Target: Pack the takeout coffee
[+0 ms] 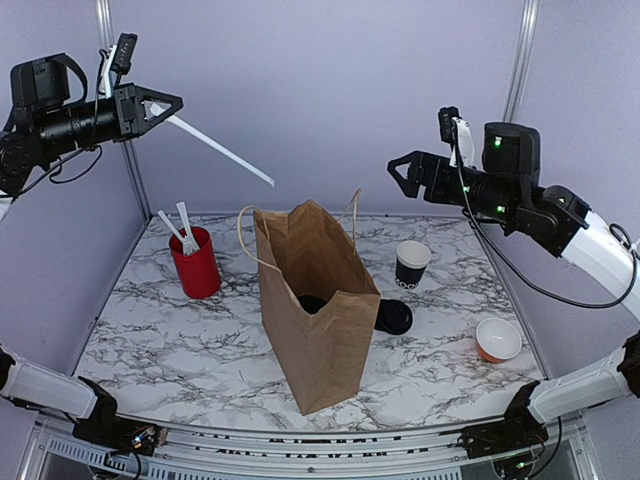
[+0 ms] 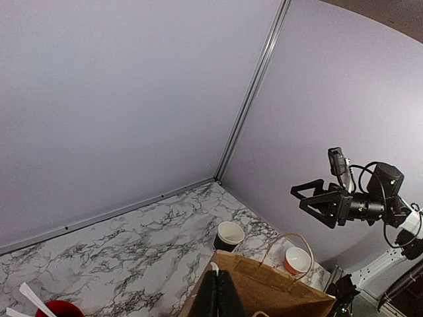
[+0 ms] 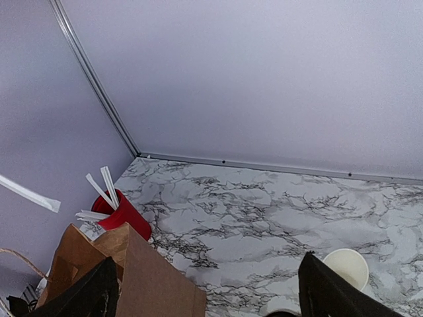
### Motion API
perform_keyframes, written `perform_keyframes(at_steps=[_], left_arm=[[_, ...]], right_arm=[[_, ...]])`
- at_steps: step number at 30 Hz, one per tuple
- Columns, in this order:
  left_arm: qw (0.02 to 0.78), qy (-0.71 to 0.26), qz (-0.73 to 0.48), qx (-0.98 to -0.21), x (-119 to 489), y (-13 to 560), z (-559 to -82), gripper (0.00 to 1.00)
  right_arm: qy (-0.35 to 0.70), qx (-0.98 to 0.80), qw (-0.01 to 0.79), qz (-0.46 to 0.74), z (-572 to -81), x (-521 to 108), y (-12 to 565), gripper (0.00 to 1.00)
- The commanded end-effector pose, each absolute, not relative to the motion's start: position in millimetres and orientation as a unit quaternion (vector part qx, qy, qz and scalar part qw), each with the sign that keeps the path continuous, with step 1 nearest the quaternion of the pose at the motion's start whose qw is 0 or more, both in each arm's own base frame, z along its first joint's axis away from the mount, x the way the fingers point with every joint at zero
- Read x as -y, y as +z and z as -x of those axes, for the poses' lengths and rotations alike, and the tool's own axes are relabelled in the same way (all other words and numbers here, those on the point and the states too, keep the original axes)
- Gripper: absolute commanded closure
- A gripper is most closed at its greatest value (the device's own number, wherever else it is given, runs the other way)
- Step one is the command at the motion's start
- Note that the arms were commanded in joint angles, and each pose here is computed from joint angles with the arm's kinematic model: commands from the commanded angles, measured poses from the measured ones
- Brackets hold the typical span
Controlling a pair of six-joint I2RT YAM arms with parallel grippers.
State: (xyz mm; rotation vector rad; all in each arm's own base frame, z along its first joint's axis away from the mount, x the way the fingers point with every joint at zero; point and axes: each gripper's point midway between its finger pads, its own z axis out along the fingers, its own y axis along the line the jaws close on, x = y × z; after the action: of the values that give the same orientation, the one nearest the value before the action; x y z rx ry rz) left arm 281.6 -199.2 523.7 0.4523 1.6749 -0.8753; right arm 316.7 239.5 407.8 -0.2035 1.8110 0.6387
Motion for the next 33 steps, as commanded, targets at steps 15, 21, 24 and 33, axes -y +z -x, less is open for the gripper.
perform_keyframes(at_steps=[15,21,24,33], left_arm=[[0.469,-0.410,-0.292,-0.726,272.3,483.2,-261.6,1.00],[0.452,-0.375,-0.301,-0.752,288.6,461.2,-271.1,1.00],[0.444,-0.363,-0.300,-0.762,293.2,452.6,-277.5,0.94],[0.454,-0.344,-0.297,-0.766,294.5,451.0,-283.6,0.73]], right_arm=[[0.263,-0.773,0.573,0.077,-316.8,-231.1,408.8,0.09],[0.264,-0.775,0.569,0.079,-318.2,-233.5,406.0,0.09],[0.264,-0.777,0.567,0.080,-318.0,-233.8,404.8,0.09],[0.260,-0.780,0.564,0.079,-319.2,-233.3,401.1,0.09]])
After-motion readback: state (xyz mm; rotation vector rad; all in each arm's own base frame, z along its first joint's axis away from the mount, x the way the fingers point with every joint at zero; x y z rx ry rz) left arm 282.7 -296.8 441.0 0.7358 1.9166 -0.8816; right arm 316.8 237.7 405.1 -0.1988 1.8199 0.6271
